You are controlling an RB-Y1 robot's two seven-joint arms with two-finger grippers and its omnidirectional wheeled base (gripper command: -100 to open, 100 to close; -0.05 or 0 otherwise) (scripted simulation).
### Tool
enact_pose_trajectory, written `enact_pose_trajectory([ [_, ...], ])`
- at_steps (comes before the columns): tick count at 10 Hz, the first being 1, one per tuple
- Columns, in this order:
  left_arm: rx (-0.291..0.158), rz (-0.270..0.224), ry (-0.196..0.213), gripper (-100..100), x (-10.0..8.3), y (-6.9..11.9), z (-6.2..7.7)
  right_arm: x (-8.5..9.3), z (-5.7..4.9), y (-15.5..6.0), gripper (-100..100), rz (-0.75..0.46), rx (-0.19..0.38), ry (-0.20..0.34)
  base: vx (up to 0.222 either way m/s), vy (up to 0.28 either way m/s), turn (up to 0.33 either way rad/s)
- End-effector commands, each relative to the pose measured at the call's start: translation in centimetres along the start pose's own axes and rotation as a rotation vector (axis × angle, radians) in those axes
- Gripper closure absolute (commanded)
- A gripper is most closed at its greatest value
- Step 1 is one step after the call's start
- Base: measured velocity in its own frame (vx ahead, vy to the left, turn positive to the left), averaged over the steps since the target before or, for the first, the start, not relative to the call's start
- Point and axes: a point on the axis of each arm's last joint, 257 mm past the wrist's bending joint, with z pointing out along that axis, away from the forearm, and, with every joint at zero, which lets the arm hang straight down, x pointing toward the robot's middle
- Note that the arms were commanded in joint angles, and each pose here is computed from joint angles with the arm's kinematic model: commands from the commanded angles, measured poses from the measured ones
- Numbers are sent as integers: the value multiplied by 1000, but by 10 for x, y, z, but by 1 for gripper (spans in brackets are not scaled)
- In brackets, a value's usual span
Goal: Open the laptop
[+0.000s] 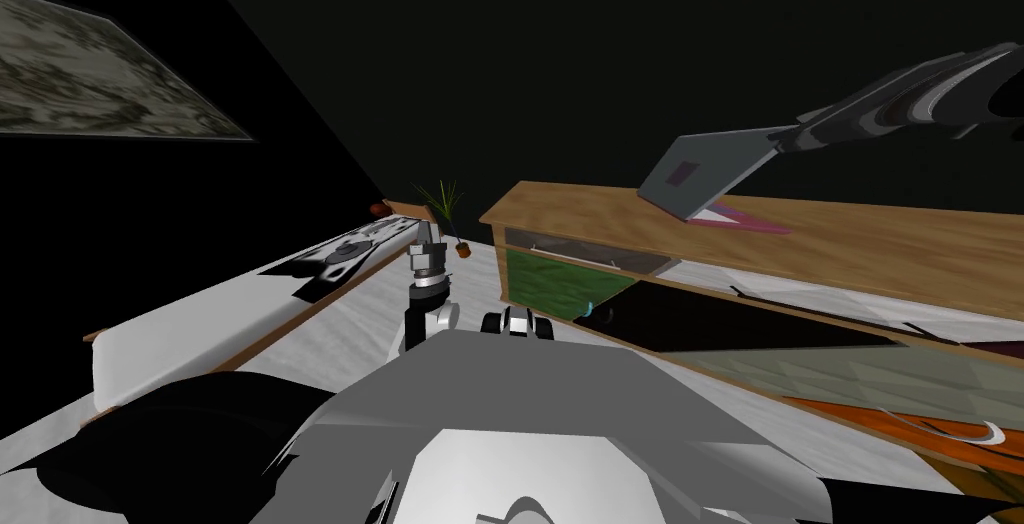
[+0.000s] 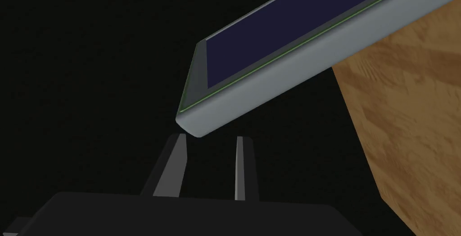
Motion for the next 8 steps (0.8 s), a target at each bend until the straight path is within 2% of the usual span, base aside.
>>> enact_pose_trajectory([
  [1,0,0,0,0,0,0,0,9,-5,4,100,113,-32,4,-2,-90,21],
  [2,0,0,0,0,0,0,0,9,-5,4,100,113,-32,4,-14,-55,3],
  [8,0,0,0,0,0,0,0,14,-17,1,100,338,-69,-23,-9,-75,9],
])
